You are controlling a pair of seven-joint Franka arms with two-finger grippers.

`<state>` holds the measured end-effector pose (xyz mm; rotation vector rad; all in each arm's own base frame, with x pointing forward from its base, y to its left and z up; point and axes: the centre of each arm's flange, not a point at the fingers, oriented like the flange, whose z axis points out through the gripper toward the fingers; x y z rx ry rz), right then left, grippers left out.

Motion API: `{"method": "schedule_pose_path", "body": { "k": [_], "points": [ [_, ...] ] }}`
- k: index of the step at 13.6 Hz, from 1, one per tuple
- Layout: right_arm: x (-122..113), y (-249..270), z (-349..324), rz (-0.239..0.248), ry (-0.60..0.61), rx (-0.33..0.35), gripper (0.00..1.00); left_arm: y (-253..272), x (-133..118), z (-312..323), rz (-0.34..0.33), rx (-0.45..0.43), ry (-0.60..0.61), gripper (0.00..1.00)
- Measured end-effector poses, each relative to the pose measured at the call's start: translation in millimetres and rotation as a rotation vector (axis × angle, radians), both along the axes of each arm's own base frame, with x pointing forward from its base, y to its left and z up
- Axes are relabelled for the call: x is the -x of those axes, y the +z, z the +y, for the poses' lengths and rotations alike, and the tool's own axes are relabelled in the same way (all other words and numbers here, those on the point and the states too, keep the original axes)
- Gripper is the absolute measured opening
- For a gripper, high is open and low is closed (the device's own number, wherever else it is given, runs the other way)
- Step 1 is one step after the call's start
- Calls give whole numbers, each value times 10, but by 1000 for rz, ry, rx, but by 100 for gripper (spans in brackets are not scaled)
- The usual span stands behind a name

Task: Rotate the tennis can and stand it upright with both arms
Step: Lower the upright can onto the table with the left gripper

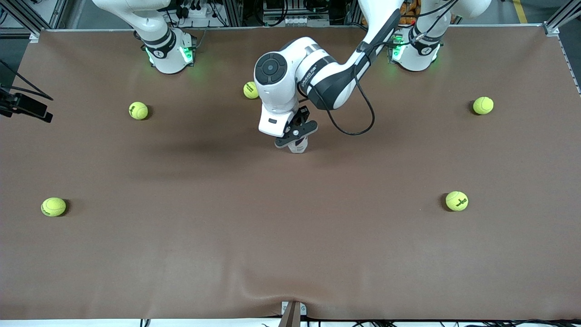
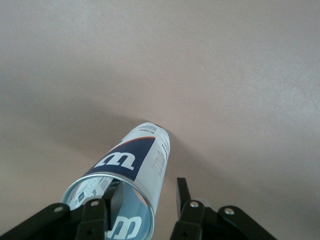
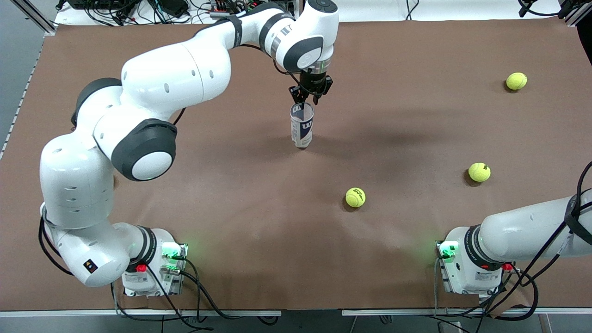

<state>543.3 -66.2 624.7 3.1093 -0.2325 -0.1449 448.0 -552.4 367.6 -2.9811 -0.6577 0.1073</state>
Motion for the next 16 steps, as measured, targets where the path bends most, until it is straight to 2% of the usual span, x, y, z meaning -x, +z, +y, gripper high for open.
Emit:
{"method": "schedule_pose_path", "body": {
  "k": [6,7,8,9,11,14,16],
  "points": [
    [-3,2,0,-2,0,0,100,154,-47,1,-19,21,6,71],
    [-4,3,0,-3,0,0,100,214,-62,13,-25,27,9,78],
    [-5,3,1,-4,0,0,100,294,-83,36,-33,35,14,78],
    [-5,3,1,-4,0,0,100,389,-103,70,-40,41,19,83],
    [-5,3,2,-4,1,0,100,557,-109,139,-42,42,26,99],
    [-6,3,3,-4,1,1,100,718,-181,259,-49,46,44,100],
    [-13,-10,5,-2,1,1,100,854,-314,402,-64,59,72,100]
  ]
}}
